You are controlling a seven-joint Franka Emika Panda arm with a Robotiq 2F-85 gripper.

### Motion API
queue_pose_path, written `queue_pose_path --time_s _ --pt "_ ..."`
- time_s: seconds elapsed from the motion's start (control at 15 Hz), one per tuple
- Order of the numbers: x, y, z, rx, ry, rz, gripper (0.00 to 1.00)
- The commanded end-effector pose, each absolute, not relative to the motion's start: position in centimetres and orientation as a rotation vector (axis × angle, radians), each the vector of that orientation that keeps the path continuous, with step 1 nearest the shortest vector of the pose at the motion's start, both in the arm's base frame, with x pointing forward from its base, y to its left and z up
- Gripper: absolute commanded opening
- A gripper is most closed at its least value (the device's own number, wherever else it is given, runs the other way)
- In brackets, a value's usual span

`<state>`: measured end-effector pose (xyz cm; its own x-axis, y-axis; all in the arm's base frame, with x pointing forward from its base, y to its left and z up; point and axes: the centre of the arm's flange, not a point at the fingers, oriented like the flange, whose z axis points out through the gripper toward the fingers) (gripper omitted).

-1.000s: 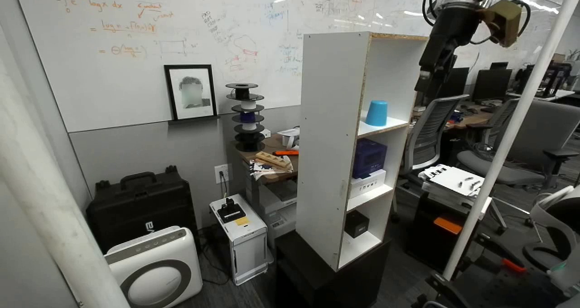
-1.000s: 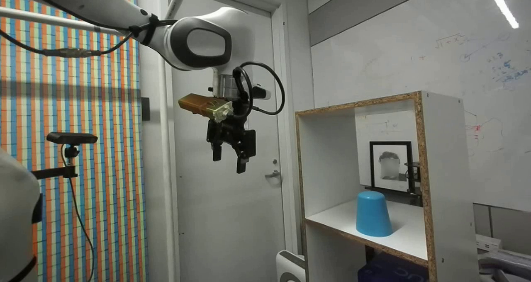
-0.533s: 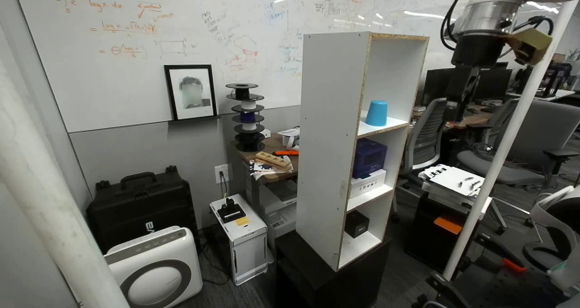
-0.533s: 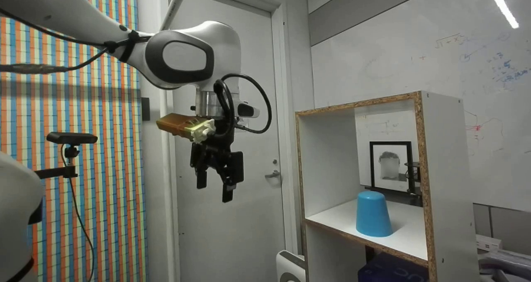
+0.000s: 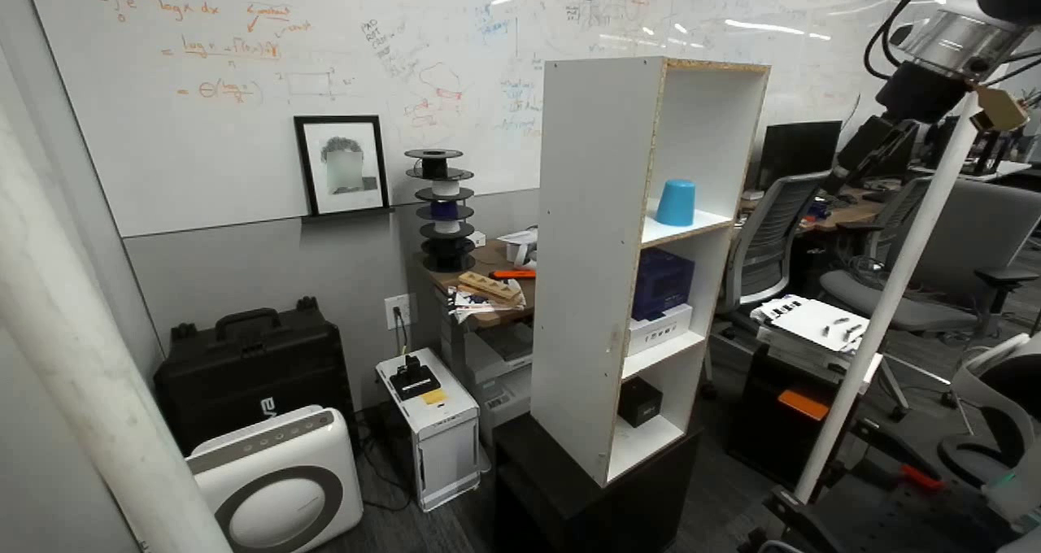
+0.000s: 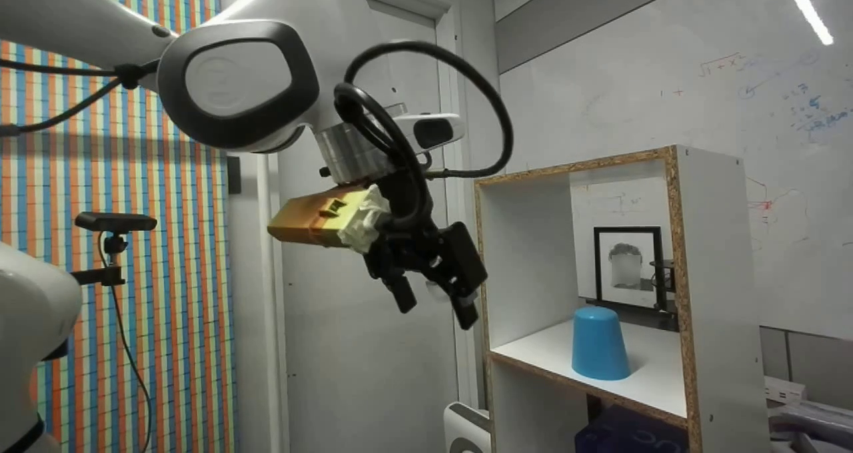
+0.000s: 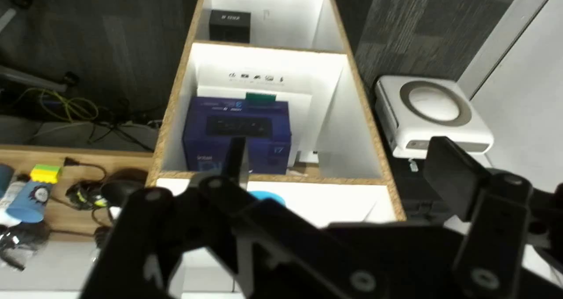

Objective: Pick up the light blue cup from the top compartment of the cabinet and put it on top of cabinet.

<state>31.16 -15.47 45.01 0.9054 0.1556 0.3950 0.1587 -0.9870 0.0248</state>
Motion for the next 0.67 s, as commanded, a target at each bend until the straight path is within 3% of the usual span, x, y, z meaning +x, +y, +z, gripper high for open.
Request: queue_pose_path --time_s 0.0,0.6 --pt "34.8 -19.0 43.9 -2.991 -0.230 -0.902 1.00" --pt "46.9 -18.5 41.1 -2.826 -0.206 -1.115 1.00"
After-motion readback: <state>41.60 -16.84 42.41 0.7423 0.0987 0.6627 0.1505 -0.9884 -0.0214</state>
